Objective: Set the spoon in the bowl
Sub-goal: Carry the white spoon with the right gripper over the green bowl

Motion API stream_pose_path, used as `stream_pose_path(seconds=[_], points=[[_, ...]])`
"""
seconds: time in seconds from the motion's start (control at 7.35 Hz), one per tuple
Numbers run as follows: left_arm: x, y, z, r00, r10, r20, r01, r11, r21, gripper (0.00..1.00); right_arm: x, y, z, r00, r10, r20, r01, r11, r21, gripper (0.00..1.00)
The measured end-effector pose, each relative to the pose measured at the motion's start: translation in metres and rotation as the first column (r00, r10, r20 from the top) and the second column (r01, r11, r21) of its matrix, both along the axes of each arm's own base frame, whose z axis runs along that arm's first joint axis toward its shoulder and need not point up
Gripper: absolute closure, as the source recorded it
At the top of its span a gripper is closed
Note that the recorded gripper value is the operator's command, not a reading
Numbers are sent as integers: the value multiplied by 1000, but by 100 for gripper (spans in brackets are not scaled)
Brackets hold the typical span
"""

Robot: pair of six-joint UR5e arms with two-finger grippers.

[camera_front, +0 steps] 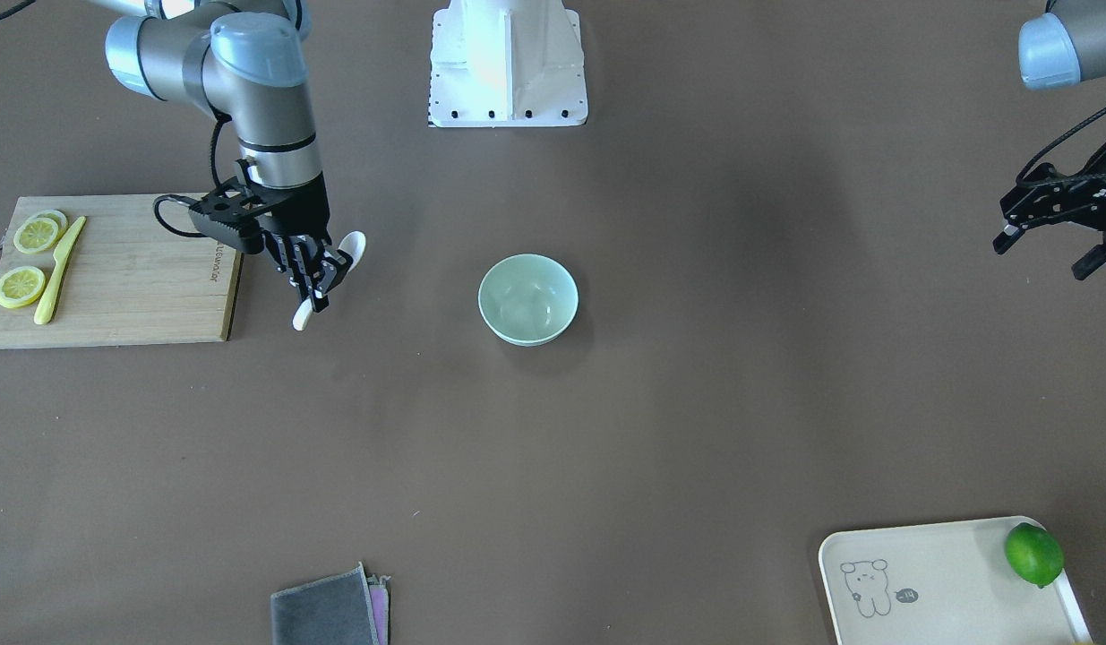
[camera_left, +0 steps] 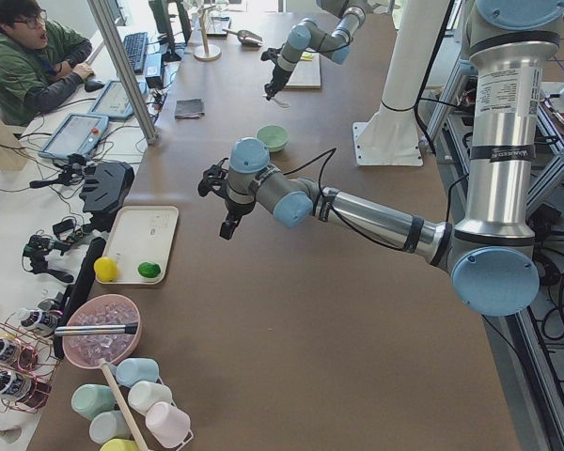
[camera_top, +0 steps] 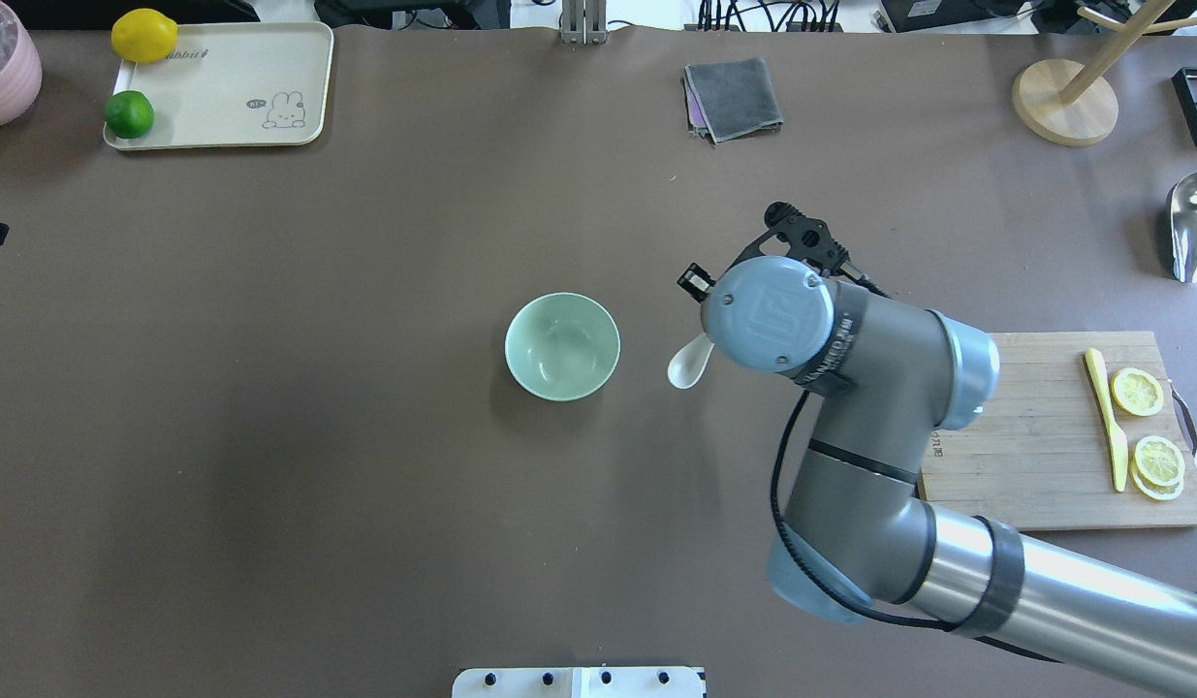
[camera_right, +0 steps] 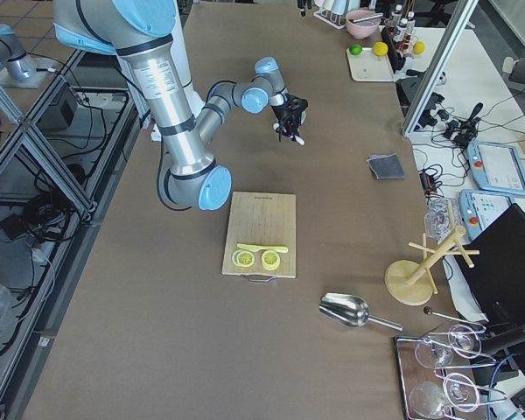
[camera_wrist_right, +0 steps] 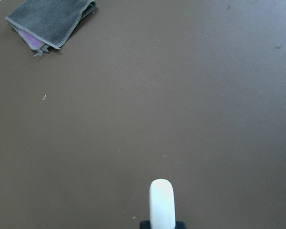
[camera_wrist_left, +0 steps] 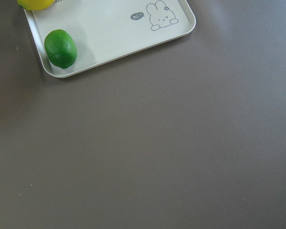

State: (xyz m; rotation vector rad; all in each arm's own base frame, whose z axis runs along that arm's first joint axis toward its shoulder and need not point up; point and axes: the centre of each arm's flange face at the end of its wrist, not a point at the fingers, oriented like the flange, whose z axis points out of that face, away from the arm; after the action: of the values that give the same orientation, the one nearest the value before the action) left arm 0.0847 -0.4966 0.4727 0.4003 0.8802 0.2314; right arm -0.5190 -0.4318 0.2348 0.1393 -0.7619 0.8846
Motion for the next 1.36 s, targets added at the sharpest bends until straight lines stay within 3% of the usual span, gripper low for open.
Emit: stream_pose_path(seconds=[0.41, 0.54, 0.68, 0.82, 1.09, 1.36], points=[[0, -1, 2, 1000, 0, 2, 0, 1000, -4, 2, -73, -7, -50, 996, 93, 4, -93, 995, -40, 100], [1, -1, 4, 1000, 1, 3, -1, 1000, -7, 2, -83, -1, -55, 995, 97, 2, -97, 995, -31, 72], [1, -2, 7, 1000, 2, 5, -2, 1000, -13, 2, -87, 4, -58, 996, 91, -5, -92, 996, -18, 6], [2, -3, 11, 1000, 3, 7, -3, 1000, -18, 2, -88, 7, -60, 998, 64, -27, -64, 998, 6, 0], [3, -5, 13, 1000, 4, 8, -4, 1000, -21, 2, -80, 12, -71, 996, -14, -84, 21, 997, 78, 0], [3, -5, 12, 1000, 5, 8, -5, 1000, -19, 2, -29, 4, -80, 982, -147, -123, 164, 976, 145, 0]])
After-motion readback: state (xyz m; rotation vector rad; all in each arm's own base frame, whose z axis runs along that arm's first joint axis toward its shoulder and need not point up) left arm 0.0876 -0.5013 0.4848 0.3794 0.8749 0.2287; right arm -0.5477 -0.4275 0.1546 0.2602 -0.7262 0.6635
